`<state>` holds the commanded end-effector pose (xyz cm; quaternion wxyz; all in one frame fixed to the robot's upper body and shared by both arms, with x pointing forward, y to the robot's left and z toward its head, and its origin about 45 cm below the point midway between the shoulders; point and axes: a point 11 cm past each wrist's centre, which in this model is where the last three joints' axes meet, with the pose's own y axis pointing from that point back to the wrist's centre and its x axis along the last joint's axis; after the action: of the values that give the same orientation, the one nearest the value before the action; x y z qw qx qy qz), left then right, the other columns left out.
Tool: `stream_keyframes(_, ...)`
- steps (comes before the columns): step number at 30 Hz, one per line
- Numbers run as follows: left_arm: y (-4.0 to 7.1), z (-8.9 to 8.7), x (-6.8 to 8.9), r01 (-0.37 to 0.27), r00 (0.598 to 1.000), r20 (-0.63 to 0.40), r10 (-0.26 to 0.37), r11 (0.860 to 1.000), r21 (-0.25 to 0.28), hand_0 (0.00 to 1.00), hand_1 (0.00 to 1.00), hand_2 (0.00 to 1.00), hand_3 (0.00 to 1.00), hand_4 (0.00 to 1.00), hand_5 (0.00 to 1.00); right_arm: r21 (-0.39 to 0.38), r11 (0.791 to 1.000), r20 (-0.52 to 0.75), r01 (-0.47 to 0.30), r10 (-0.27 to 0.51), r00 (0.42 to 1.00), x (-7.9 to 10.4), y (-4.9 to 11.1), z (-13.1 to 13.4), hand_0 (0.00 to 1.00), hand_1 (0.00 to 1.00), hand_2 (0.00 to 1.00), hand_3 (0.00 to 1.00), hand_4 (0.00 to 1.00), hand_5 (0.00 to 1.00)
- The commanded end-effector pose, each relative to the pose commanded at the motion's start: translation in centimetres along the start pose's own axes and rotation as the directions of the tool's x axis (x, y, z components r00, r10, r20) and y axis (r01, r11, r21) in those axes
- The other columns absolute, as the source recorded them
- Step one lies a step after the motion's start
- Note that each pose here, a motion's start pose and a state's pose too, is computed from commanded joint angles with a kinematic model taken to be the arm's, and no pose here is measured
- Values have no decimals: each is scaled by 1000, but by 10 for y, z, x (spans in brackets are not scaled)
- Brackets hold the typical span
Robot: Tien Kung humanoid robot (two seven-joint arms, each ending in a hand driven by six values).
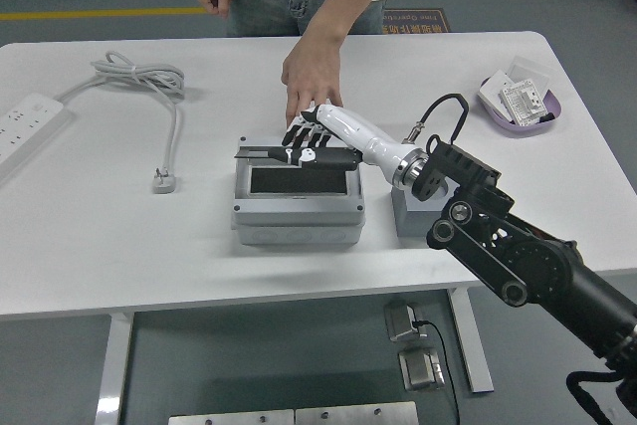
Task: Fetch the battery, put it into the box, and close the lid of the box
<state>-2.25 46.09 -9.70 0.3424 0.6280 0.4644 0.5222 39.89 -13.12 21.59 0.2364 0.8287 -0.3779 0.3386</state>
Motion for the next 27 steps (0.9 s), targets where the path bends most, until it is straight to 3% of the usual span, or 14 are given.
stream_keyframes(27, 0, 0, -2, 3, 1000, 2, -3, 1000, -1, 588, 403, 589, 640, 714, 224, -14, 1000, 7, 16, -16, 1000, -9, 5, 5, 406, 465, 550, 554, 998, 848)
